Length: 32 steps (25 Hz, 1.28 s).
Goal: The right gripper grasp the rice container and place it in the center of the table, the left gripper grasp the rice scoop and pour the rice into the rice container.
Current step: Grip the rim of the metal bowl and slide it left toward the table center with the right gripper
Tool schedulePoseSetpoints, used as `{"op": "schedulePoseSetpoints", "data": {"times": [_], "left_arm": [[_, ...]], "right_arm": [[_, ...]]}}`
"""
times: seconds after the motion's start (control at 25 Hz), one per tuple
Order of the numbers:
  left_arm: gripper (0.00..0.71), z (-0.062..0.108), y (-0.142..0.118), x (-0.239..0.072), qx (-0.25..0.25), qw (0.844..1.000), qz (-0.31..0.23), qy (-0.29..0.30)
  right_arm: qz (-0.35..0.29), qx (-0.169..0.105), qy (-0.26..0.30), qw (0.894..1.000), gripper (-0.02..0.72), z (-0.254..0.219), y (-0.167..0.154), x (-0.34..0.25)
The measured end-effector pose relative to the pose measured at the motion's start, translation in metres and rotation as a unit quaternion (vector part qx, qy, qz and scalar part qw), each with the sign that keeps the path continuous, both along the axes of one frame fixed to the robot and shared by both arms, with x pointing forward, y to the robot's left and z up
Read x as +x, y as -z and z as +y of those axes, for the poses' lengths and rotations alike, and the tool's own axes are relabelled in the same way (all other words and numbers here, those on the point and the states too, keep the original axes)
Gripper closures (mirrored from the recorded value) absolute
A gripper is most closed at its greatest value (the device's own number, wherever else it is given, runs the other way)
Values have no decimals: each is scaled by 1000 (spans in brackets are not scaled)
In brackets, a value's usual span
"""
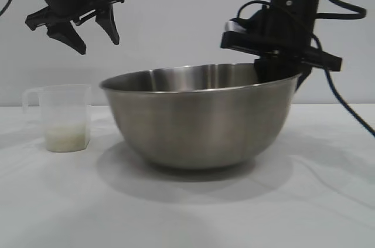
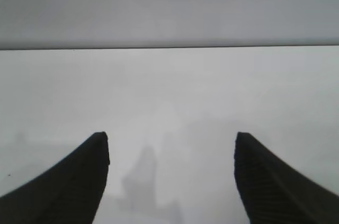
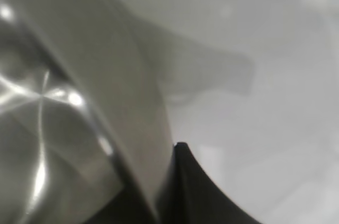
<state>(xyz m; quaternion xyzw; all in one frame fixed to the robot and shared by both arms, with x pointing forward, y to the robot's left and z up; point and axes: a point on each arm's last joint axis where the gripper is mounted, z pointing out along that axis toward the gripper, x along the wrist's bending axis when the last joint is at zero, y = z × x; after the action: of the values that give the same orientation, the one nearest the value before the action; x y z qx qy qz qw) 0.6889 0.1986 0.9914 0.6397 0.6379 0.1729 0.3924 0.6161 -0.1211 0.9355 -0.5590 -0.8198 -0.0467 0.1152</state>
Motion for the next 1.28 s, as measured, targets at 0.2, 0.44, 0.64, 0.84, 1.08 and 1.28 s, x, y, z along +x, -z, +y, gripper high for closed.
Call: {"op": "schedulePoseSetpoints", "data": {"times": [0.2, 0.44, 0.64, 0.84, 1.08, 1.28], "left_arm": [[235, 0, 0, 0, 0, 1000, 1, 1], [235, 0, 1, -1, 0, 1000, 5, 2], [235, -1, 1, -1, 0, 1000, 8, 4], [235, -1, 1, -1, 0, 1000, 9, 4], [235, -1, 1, -1, 0, 1000, 9, 5], [235, -1, 1, -2, 0, 1000, 12, 6]], "right_arm": [[-7, 2, 6, 1000, 703, 1, 9, 4], [-17, 0, 7, 1000, 561, 1, 9, 6], [-5, -12, -2, 1000, 218, -1, 9, 3], [-12, -12, -8, 1000, 136, -4, -13, -3], [-62, -31, -22, 997, 136, -13, -51, -8], [-110, -50, -1, 993, 136, -35, -85, -10]]}}
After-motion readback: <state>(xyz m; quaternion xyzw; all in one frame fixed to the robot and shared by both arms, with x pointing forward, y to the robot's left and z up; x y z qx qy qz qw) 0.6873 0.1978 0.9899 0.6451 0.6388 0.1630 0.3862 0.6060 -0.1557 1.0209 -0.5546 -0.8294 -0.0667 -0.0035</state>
